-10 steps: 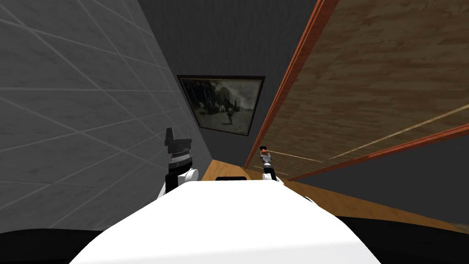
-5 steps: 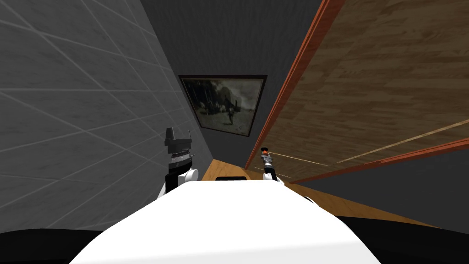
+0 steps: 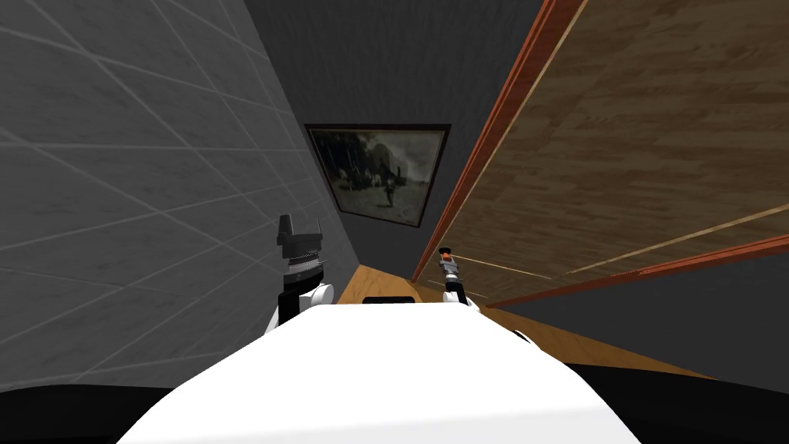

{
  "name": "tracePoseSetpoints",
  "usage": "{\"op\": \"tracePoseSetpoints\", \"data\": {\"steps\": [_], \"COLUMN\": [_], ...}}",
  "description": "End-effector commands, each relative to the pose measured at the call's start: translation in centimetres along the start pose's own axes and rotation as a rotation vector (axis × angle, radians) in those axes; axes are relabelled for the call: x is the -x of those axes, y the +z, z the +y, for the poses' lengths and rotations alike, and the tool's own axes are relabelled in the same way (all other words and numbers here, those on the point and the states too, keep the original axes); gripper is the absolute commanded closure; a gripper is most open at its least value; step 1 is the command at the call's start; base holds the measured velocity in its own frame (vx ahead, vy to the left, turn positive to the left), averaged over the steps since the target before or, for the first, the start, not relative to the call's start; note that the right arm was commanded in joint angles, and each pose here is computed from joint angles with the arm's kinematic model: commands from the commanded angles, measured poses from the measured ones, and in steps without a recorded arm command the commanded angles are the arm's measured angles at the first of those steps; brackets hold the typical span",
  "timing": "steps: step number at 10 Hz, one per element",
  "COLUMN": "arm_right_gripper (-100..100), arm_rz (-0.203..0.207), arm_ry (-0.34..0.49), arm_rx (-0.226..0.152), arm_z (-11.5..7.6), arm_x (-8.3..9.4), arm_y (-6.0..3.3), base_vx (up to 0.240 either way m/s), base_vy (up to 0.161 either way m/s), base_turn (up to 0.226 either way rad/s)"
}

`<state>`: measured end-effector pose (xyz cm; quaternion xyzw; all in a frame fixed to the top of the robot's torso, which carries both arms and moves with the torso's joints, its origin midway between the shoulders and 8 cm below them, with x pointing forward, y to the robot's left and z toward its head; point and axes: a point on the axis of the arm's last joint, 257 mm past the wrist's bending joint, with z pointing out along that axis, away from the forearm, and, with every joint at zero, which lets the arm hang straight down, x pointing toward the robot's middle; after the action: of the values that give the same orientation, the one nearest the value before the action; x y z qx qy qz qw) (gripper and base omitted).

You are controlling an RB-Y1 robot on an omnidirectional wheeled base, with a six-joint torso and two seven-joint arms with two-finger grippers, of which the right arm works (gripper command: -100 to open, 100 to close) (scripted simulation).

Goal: Pull the door open

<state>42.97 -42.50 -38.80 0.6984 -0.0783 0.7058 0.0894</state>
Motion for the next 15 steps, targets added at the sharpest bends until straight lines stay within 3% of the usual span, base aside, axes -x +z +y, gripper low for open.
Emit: {"op": "tracePoseSetpoints", "data": {"steps": [1,7,9,10,15], "arm_right_gripper": [100,100,100,100,100], "arm_rz": [-0.007,-0.01,-0.012,-0.014,-0.009], "arm_ry": [0.002,0.014,0.012,0.012,0.013], "arm_rx": [-0.014,-0.118,-0.121,-0.148,-0.219], "arm_z": [-0.2,-1.2,-1.3,-1.4,-1.5], "arm_x": [0.3,0.3,0.4,0.5,0.3], "arm_y": [-0.43,-1.71,-1.72,-2.43,-3.97], "base_vx": [-0.161,-0.204,-0.148,-0.133,-0.195], "base_vy": [-0.005,-0.035,-0.02,-0.019,-0.042], "base_turn": [0.062,0.078,0.032,0.08,0.086]}}
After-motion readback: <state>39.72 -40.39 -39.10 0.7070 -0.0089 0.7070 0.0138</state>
